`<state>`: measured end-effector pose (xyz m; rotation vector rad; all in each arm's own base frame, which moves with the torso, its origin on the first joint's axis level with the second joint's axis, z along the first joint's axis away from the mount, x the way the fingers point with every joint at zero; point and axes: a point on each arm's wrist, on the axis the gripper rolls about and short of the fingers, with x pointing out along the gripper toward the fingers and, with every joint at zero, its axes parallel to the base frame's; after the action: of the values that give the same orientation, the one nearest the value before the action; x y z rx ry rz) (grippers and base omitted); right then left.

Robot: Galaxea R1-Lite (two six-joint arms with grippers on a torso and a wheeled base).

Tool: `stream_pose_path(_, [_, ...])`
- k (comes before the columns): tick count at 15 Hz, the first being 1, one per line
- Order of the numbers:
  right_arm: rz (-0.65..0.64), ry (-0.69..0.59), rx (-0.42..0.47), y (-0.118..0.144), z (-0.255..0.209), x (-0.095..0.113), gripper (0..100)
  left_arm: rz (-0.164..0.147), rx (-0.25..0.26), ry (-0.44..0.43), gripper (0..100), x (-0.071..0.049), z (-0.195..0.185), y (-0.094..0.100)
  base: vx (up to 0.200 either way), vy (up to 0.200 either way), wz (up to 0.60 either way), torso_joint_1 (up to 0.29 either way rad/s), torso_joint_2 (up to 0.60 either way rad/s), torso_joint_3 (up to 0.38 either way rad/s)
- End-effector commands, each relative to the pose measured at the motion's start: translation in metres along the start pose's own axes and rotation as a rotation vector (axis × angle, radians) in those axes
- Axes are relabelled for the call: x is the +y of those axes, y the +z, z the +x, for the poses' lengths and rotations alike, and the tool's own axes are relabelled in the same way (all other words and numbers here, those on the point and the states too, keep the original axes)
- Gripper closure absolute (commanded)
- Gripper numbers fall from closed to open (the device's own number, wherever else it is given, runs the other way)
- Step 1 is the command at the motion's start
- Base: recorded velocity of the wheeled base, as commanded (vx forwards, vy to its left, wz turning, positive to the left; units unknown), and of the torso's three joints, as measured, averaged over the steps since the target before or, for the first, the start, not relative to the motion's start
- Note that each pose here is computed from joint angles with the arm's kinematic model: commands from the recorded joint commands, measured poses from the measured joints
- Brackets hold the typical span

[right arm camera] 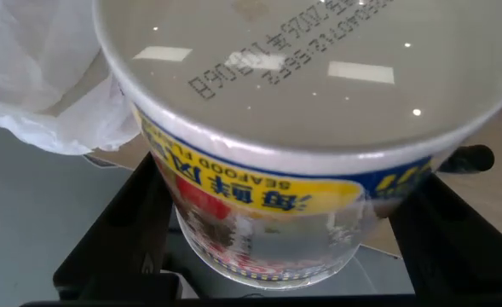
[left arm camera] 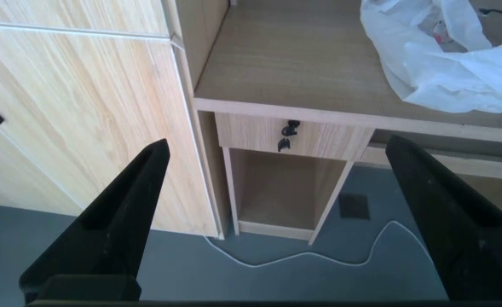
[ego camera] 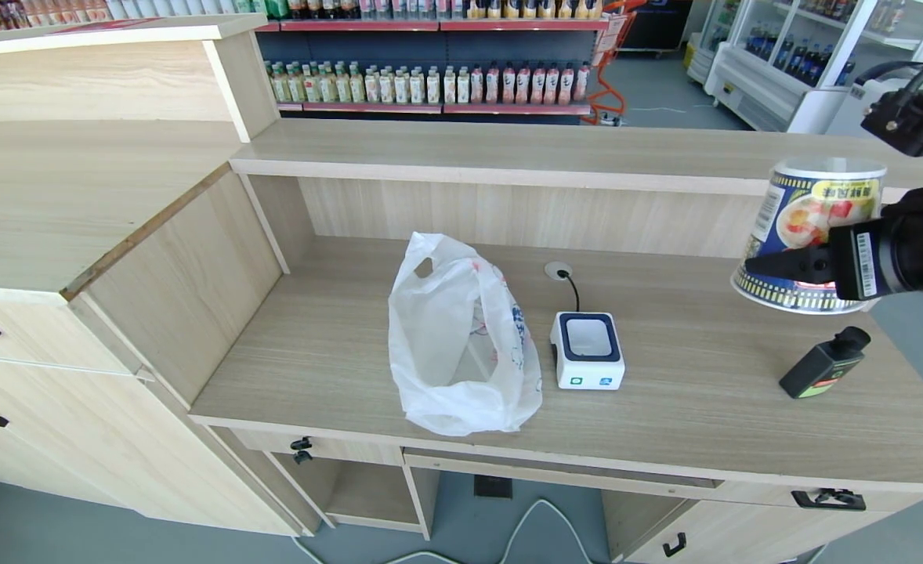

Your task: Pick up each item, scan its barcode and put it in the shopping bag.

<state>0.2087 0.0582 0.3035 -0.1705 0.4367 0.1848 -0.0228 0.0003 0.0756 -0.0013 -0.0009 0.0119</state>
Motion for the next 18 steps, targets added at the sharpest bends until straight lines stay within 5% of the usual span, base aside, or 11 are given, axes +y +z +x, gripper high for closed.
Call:
stream_pose_path(1, [-0.003,0.005,0.000,0.000,0.002,0.001,100,0.000,-0.001,0.000,0,0.000,0.000,0.000,0.000,0.000,0.60,0.007,0.01,0.007])
stream_pose_path(12, [-0.018,0.041,-0.053,-0.005,0.047,0.020,100,0.000,0.001,0.000,0,0.000,0.000,0.000,0.000,0.000,0.60,0.002,0.00,0.001])
stream_pose_path(15, [0.009,0.005,-0.034,-0.027,0.088,0.015,100,0.000,0.001,0.000,0,0.000,0.000,0.000,0.000,0.000,0.00,0.000,0.00,0.000])
stream_pose_path(18, [0.043,-0.044,-0.175,-0.042,0.159,0.010,100,0.000,-0.001,0.000,0,0.000,0.000,0.000,0.000,0.000,0.00,0.000,0.00,0.000])
